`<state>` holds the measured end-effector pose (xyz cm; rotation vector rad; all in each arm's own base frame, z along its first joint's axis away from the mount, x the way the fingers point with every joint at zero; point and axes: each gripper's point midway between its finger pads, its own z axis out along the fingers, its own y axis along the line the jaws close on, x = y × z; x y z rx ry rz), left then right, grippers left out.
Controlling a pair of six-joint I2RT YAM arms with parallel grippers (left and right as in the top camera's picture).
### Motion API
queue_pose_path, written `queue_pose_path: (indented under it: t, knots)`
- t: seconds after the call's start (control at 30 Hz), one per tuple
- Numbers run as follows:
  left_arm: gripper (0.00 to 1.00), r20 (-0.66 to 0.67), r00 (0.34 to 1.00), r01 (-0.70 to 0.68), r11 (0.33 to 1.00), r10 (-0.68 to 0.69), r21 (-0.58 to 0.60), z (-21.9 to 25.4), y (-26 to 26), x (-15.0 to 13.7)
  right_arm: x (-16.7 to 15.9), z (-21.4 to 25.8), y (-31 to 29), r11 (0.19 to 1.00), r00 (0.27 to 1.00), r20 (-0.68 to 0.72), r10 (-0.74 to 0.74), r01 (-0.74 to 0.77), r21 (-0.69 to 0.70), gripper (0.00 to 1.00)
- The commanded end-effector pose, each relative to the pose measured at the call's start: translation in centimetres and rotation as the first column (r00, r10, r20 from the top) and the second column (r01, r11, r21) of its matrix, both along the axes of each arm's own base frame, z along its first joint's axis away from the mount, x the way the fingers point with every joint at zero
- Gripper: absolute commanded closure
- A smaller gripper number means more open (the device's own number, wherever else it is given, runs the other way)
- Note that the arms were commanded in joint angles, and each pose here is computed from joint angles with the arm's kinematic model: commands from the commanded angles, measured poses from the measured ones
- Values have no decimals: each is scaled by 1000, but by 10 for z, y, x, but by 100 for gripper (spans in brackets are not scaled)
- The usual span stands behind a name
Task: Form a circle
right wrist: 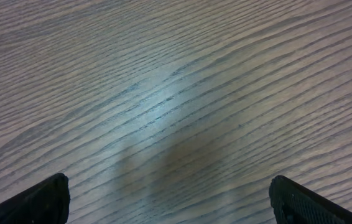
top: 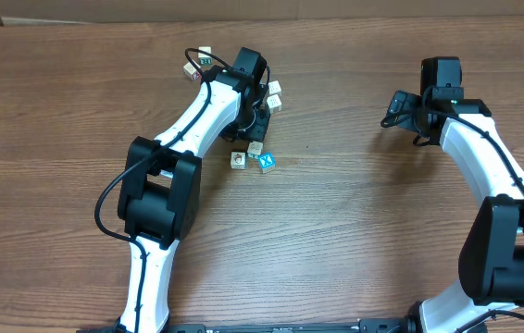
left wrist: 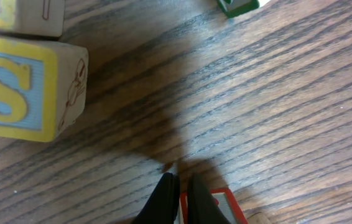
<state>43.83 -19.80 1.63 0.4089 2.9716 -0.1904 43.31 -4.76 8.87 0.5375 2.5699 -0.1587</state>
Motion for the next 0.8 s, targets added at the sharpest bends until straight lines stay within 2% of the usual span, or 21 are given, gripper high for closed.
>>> queue_pose_path:
  t: [0.0, 0.43, 0.77]
  knots:
    - [96, 8, 1000, 19, 1000, -19, 18, 0, -1, 1, 3, 9, -2, 1000, 1000, 26, -7, 7, -6, 0]
    - [95, 1, 1000, 19, 1000, -19, 20, -1, 0, 0, 3, 9, -3, 1000, 1000, 26, -7, 7, -7, 0]
    - [94, 81, 995, -64, 998, 66, -27, 32, 3, 27, 3, 9, -2, 1000, 1000, 26, -7, 7, -6, 0]
